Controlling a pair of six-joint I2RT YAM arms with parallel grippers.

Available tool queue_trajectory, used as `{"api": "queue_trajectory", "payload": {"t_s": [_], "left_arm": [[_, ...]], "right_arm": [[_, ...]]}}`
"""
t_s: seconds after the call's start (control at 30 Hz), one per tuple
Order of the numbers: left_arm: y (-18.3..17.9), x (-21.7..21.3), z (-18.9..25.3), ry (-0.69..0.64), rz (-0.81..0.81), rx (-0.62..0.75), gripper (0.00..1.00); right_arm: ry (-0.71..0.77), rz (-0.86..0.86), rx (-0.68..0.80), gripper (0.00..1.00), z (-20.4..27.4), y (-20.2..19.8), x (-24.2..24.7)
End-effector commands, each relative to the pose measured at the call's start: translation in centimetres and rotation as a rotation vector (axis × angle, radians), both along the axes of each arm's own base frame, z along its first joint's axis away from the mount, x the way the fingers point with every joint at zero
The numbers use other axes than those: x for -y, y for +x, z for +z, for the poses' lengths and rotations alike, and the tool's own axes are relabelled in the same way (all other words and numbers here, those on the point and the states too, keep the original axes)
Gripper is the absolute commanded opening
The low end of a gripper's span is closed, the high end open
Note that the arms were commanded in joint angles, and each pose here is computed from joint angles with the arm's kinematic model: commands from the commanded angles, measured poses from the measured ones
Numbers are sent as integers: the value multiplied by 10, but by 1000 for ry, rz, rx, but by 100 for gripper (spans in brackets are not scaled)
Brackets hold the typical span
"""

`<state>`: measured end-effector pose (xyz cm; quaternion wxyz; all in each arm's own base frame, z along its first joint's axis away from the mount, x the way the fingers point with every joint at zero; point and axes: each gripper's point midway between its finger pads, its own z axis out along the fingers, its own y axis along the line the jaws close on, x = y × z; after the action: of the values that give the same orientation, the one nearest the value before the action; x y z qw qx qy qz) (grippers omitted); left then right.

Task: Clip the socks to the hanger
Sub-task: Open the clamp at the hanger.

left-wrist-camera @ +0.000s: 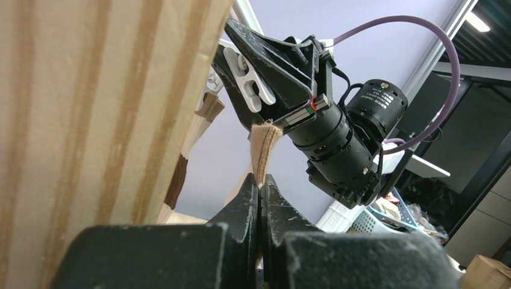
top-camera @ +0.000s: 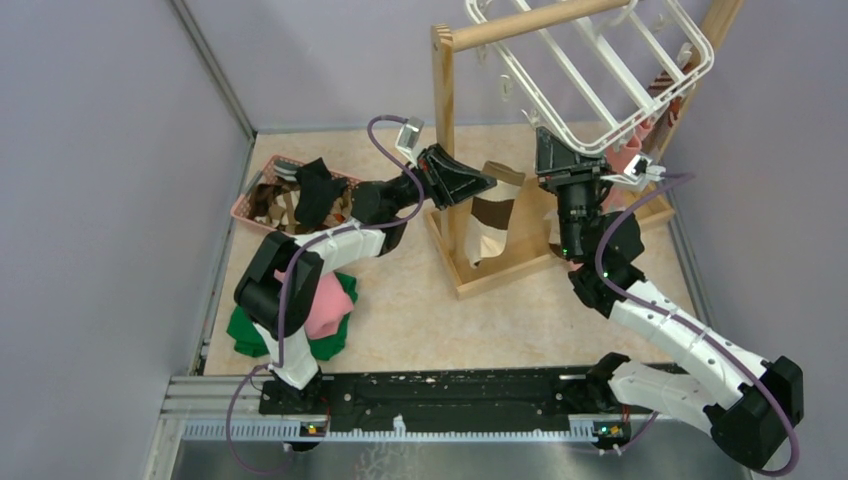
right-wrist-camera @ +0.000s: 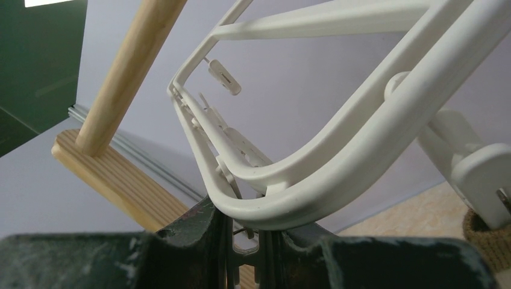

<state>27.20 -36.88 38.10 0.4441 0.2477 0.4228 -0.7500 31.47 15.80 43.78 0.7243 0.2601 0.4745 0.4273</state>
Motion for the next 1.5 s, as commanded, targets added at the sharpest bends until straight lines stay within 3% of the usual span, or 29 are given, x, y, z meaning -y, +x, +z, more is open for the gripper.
{"api": "queue_trajectory", "payload": {"t_s": [0.0, 0.73, 1.1, 1.47], "left_arm": [[-17, -8, 39, -152, 2, 105, 0], [-11, 9, 27, -106, -6, 4, 0], [-6, 7, 19, -61, 73, -3, 0], [-7, 14, 23, -65, 39, -8, 0]], "right_arm": [[-23, 17, 31, 0, 6, -6, -1], [-34, 13, 43, 0, 7, -8, 1], [-32, -2, 44, 0, 6, -9, 7], [-39, 2, 45, 0, 4, -9, 6]]}}
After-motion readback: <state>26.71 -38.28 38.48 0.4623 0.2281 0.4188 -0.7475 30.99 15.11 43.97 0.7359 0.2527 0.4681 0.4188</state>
